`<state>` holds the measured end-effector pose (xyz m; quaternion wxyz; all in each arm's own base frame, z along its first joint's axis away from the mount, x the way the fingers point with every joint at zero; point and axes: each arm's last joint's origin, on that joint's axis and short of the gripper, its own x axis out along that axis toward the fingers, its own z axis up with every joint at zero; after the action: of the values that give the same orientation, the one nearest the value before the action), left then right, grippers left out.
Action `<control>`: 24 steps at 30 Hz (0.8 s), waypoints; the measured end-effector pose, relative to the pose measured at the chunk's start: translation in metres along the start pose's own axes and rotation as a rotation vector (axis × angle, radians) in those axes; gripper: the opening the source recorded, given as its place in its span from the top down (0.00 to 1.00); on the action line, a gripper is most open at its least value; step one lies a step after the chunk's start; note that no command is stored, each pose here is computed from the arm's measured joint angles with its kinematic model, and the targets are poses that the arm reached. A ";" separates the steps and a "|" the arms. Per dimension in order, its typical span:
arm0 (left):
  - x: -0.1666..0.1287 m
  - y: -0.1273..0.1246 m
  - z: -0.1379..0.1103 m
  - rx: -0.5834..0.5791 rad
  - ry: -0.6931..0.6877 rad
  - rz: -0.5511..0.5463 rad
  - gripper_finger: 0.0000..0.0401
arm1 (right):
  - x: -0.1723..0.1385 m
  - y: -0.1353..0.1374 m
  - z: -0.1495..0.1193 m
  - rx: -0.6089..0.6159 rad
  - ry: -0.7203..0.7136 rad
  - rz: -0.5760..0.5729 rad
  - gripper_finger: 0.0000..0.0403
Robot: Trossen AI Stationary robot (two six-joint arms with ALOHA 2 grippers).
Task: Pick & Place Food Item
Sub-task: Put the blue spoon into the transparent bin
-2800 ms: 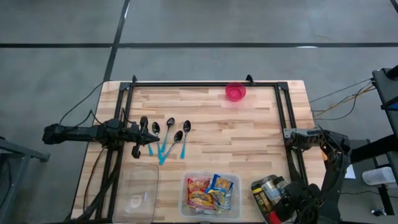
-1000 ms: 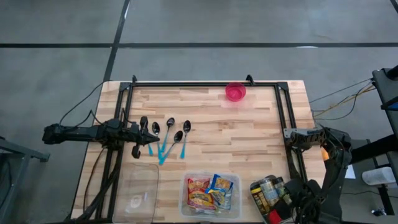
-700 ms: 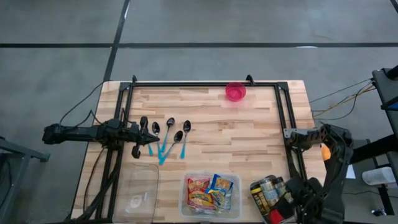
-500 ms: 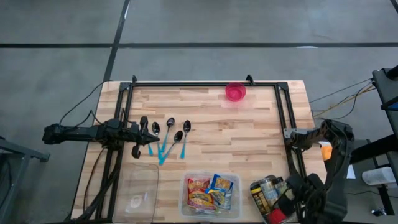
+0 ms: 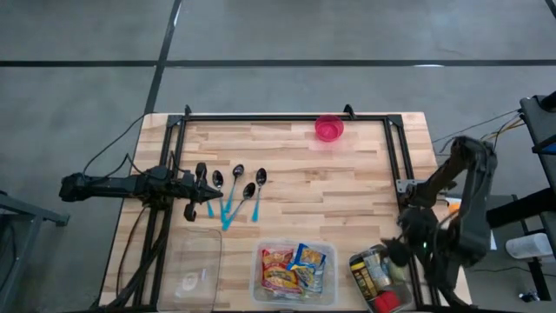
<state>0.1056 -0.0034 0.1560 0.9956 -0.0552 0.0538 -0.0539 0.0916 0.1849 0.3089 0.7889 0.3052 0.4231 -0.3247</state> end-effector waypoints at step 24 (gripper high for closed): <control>0.000 0.000 0.000 0.000 -0.001 0.000 1.00 | 0.047 -0.046 0.079 0.075 -0.519 0.575 0.05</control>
<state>0.1056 -0.0034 0.1562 0.9956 -0.0552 0.0535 -0.0540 0.1136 0.0851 0.2945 0.9168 0.3478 0.0944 -0.1720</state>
